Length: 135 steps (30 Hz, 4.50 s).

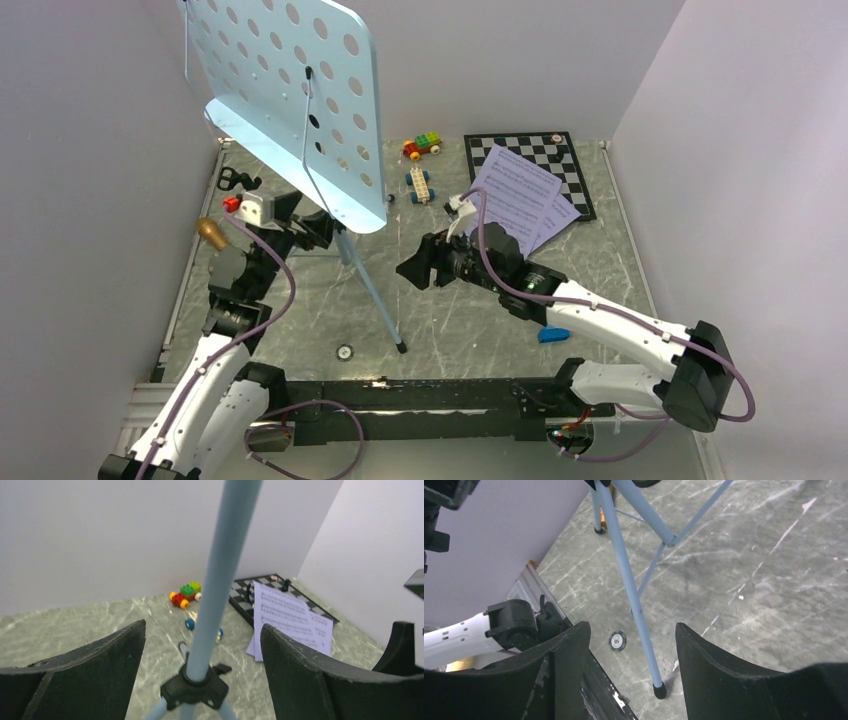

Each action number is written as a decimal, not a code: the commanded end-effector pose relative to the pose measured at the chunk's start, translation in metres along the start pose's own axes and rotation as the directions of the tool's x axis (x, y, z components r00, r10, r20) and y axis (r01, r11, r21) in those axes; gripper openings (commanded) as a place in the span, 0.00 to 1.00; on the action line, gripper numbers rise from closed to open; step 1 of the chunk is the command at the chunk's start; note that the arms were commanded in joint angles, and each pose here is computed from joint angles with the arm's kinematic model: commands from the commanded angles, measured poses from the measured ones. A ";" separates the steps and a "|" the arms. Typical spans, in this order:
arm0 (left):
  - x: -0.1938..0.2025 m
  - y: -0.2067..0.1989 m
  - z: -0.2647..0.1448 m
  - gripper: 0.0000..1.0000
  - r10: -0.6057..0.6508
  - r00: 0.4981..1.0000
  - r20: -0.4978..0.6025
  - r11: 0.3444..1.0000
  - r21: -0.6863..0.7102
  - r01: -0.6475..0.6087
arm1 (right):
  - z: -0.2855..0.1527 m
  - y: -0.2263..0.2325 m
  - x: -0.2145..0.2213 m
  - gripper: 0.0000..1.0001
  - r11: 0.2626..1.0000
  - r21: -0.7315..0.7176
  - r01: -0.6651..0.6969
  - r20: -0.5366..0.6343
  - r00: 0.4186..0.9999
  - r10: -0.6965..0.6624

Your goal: Pack up the instrument practice props

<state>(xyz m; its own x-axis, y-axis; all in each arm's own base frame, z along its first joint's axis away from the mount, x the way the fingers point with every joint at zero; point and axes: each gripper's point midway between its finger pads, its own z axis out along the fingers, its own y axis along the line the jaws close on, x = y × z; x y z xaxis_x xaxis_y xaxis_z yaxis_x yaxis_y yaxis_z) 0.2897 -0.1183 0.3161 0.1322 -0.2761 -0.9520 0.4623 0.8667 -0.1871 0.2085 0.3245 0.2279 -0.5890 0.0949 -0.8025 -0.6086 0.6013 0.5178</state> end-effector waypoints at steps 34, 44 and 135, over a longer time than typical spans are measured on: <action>-0.103 -0.026 0.053 0.20 0.043 0.981 0.187 0.974 0.210 -0.083 | 0.057 0.023 -0.075 0.69 0.897 -0.295 -0.328 -0.017 0.941 0.339; -0.093 -0.021 0.049 0.00 0.094 0.984 0.153 0.975 0.187 -0.122 | 0.087 0.029 -0.088 0.71 0.809 -0.285 -0.514 -0.129 0.857 0.499; -0.060 -0.028 0.041 0.00 -0.008 0.996 0.091 0.973 0.230 -0.013 | 0.123 0.057 -0.074 0.50 0.722 -0.447 -0.528 -0.356 0.845 0.398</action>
<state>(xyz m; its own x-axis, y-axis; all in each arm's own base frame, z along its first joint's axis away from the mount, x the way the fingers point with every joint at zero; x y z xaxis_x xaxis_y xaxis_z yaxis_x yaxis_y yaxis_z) 0.3106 -0.1345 0.3987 0.2822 -0.2849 -0.9161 0.6097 0.7905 -0.0581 0.2799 0.4450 0.2477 -0.9412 0.0391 -0.3356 -0.3298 0.1094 0.9377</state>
